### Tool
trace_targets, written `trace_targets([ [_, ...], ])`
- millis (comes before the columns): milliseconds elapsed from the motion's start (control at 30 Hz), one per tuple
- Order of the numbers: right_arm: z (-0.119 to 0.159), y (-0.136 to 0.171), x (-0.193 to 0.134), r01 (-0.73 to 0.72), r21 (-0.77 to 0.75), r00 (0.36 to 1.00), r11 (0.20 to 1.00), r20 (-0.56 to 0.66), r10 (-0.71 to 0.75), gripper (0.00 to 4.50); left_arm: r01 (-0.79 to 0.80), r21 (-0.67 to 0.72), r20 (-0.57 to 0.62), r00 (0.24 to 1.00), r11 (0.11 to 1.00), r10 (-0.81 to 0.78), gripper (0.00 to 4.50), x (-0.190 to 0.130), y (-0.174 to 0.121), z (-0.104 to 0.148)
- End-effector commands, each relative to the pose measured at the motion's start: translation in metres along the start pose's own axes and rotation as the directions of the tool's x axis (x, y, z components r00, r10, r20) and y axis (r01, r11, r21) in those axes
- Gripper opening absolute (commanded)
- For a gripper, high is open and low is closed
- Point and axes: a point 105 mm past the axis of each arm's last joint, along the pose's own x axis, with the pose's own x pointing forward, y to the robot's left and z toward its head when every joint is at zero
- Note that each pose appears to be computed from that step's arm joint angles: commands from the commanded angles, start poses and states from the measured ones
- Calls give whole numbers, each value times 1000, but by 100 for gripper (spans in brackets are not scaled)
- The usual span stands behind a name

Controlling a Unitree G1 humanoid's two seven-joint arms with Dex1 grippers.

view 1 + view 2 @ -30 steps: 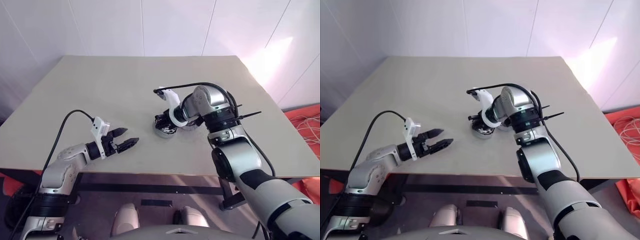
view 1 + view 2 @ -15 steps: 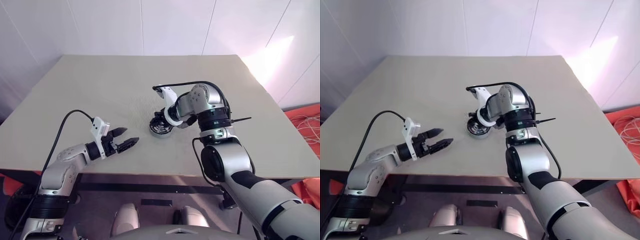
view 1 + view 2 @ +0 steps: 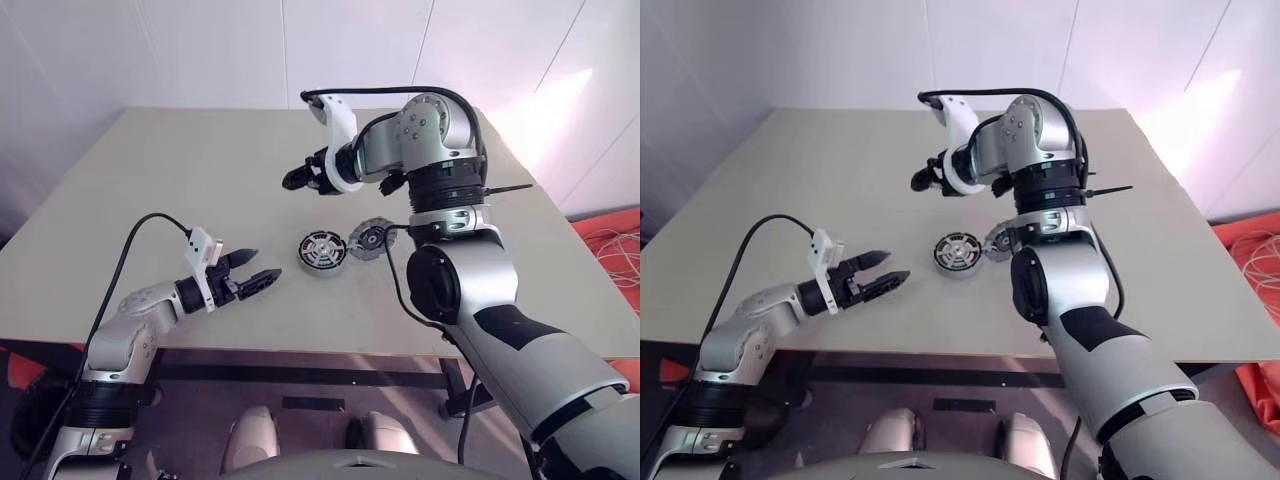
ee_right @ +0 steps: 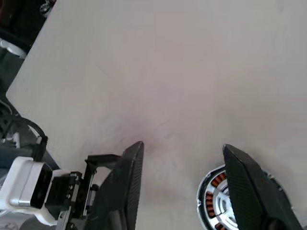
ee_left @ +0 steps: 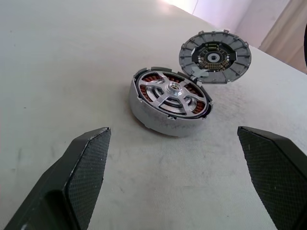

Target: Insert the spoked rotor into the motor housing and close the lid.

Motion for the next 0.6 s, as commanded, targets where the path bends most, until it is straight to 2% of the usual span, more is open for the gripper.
trace_targets([
  [33, 20, -22, -21, 0, -120, 983, 993, 182, 22, 295, 21, 20, 16, 1000, 1000, -21, 450, 3, 1, 10],
  [100, 18, -53, -29, 101, -200, 966, 975, 254, -49, 295, 26, 22, 8, 1000, 999, -26, 450, 3, 3, 11],
  [200, 3, -113, -49, 311, -331, 927, 891, 311, -208, 295, 41, 24, -20, 999, 999, -40, 450, 4, 6, 13],
  [267, -9, -143, -65, 382, -333, 906, 862, 319, -279, 295, 51, 26, -28, 998, 998, -50, 450, 5, 8, 18],
  [333, -19, -168, -82, 431, -273, 881, 860, 332, -337, 257, 67, 35, -38, 997, 997, -65, 450, 9, 10, 22],
  [400, -30, -188, -97, 505, -294, 848, 811, 343, -404, 208, 84, 50, -50, 995, 995, -81, 450, 12, 12, 25],
  [467, -40, -200, -105, 559, -306, 819, 771, 351, -454, 136, 97, 56, -56, 994, 994, -94, 450, 16, 13, 27],
  [567, -57, -208, -110, 578, -285, 807, 765, 339, -484, 27, 117, 63, -67, 991, 991, -113, 450, 21, 14, 28],
  [600, -65, -209, -111, 569, -262, 813, 780, 326, -483, 4, 126, 65, -70, 990, 990, -121, 450, 23, 13, 29],
])
